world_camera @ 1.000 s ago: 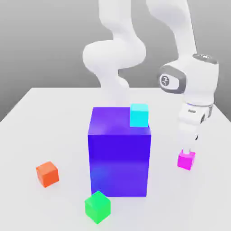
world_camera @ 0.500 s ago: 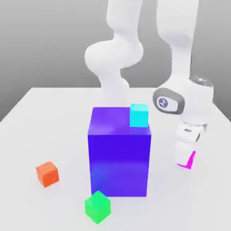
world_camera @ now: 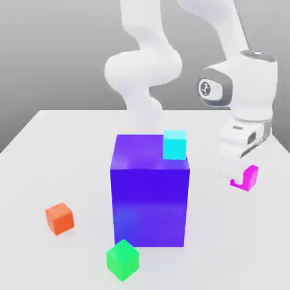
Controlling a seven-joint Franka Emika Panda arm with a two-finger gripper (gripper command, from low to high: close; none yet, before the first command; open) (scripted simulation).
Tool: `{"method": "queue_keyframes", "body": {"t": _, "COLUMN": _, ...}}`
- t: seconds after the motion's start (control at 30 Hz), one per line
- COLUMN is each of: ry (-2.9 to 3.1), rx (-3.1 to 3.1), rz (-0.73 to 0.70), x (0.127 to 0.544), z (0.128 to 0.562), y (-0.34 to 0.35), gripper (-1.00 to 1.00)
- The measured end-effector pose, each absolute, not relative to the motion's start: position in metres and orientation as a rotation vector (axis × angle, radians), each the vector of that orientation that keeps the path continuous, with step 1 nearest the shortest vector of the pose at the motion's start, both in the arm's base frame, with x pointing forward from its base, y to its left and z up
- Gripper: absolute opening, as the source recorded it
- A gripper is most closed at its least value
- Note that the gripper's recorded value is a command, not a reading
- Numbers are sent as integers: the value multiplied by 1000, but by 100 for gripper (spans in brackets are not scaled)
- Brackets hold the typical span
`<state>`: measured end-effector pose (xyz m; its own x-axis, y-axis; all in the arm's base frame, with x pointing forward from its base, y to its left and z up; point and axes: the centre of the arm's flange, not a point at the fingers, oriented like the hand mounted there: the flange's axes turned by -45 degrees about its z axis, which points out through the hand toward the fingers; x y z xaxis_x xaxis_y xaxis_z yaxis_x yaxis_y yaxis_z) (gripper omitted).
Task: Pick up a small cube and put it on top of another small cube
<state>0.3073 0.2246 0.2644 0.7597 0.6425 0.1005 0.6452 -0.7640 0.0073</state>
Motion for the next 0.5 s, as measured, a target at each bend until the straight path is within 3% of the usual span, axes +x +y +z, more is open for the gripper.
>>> {"method": "queue_keyframes", "body": {"t": 0.27, "ry": -618, "rx": -3019, "rz": -216, "x": 364, "z": 309, "y": 169, "gripper": -100}}
{"method": "queue_keyframes", "body": {"t": 0.5, "ry": -191, "rx": -3065, "rz": -209, "x": 403, "z": 321, "y": 101, "gripper": -100}}
